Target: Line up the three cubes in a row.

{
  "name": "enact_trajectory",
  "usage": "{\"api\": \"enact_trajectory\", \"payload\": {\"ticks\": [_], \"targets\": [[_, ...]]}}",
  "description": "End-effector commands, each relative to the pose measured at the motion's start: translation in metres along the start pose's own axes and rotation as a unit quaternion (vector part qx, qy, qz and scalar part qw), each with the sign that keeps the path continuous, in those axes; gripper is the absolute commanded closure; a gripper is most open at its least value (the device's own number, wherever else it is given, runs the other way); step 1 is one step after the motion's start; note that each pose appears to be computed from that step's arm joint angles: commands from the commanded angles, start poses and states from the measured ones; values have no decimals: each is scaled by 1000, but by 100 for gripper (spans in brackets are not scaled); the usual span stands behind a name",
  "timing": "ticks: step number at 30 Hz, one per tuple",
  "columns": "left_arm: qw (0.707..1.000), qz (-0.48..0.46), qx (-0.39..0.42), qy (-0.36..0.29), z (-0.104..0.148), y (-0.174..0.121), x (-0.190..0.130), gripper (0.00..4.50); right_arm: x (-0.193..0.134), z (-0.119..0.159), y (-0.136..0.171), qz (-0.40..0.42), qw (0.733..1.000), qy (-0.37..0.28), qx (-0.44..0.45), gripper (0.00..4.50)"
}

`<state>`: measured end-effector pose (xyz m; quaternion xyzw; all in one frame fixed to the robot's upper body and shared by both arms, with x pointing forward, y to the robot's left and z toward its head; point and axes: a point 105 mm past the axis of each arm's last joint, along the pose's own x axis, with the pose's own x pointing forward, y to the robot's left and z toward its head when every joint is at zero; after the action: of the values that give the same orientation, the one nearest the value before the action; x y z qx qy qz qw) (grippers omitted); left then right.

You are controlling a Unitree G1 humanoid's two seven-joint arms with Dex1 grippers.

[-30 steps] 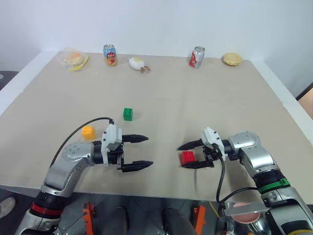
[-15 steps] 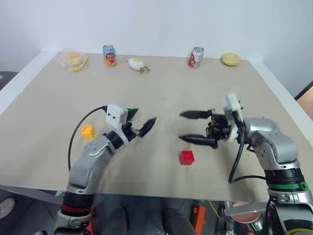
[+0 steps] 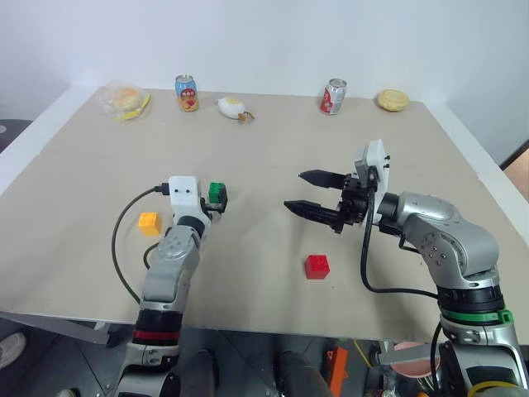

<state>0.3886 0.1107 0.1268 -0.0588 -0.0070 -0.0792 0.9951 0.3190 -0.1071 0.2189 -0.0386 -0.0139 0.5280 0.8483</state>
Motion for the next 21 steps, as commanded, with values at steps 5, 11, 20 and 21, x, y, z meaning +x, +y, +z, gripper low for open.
{"api": "enact_trajectory", "payload": {"ticks": [5, 11, 20, 21], "targets": [[1000, -10, 17, -1, 1, -10, 15, 0, 5, 11, 3, 2, 1000, -17, -25, 3], [1000, -19, 18, 6, -3, -12, 19, 0, 6, 12, 4, 1, 999, -22, -23, 3], [1000, -22, 14, -1, -1, -13, 23, 251, 6, 12, 3, -7, 999, -28, -21, 0], [1000, -21, 14, -1, -1, -13, 23, 284, 5, 12, 3, -9, 999, -28, -21, 0]]}}
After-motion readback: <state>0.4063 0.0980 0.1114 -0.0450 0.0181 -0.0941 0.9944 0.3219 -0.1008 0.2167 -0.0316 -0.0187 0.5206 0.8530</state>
